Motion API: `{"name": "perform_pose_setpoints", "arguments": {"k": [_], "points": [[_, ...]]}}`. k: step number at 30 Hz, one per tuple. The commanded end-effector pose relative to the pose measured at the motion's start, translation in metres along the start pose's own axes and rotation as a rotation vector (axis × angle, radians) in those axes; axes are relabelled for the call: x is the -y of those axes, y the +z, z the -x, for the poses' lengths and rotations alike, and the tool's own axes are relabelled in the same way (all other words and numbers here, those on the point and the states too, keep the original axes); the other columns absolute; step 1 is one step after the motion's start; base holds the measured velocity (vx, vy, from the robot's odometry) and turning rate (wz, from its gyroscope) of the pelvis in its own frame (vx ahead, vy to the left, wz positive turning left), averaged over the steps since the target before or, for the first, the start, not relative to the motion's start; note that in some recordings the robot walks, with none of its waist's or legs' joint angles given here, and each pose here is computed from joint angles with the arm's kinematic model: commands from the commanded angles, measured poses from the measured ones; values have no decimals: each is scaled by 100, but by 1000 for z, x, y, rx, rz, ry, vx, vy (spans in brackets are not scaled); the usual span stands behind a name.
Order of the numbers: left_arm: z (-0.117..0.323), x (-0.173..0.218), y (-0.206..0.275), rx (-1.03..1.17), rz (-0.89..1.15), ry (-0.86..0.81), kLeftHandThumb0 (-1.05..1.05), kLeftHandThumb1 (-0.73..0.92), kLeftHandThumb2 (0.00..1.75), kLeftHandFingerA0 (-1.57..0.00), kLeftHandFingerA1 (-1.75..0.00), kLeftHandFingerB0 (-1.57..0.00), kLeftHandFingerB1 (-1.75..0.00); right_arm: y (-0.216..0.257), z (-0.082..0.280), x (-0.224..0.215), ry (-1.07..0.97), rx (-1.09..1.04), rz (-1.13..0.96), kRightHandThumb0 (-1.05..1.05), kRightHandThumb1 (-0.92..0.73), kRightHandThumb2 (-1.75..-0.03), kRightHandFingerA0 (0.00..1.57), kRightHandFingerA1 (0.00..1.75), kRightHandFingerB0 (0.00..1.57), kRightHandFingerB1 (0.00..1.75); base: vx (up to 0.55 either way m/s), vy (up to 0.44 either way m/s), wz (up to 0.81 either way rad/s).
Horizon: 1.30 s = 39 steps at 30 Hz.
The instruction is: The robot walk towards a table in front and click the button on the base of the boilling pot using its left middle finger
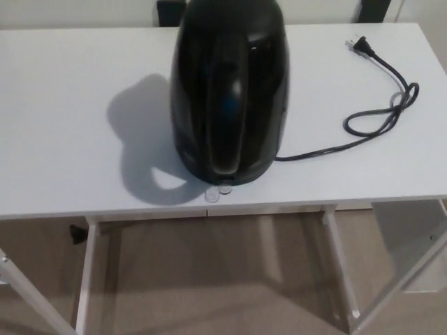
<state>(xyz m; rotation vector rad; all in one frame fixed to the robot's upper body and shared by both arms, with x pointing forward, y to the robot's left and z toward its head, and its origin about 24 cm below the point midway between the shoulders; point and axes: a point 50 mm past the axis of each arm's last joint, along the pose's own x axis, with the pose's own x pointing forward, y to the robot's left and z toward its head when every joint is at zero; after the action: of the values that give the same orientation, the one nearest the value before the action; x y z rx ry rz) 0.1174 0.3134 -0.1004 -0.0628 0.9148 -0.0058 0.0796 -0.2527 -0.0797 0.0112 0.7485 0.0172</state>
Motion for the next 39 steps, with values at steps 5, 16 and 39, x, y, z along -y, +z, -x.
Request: {"name": "perform_pose_setpoints", "arguments": {"k": [5, 16, 39], "points": [[1, -1, 0, -2, -15, 5, -17, 44, 53, -55, -47, -37, -38, 0, 2, 6, -27, 1, 42, -4, -56, -94, 37, 60, 18, 49, -30, -156, 1], [0, -1, 1, -3, -27, 8, -15, 44, 53, -55, -47, -38, -39, -1, 2, 6, -30, 3, 99, -5, -76, -60, 47, 49, 31, 37, -9, 34, 1], [0, -1, 3, 1, -30, -6, -22, 42, 56, -54, -51, -39, -43, -1, 0, 7, -17, 12, 203, -8, -72, -60, 50, 52, 32, 39, -2, -9, 2]]}}
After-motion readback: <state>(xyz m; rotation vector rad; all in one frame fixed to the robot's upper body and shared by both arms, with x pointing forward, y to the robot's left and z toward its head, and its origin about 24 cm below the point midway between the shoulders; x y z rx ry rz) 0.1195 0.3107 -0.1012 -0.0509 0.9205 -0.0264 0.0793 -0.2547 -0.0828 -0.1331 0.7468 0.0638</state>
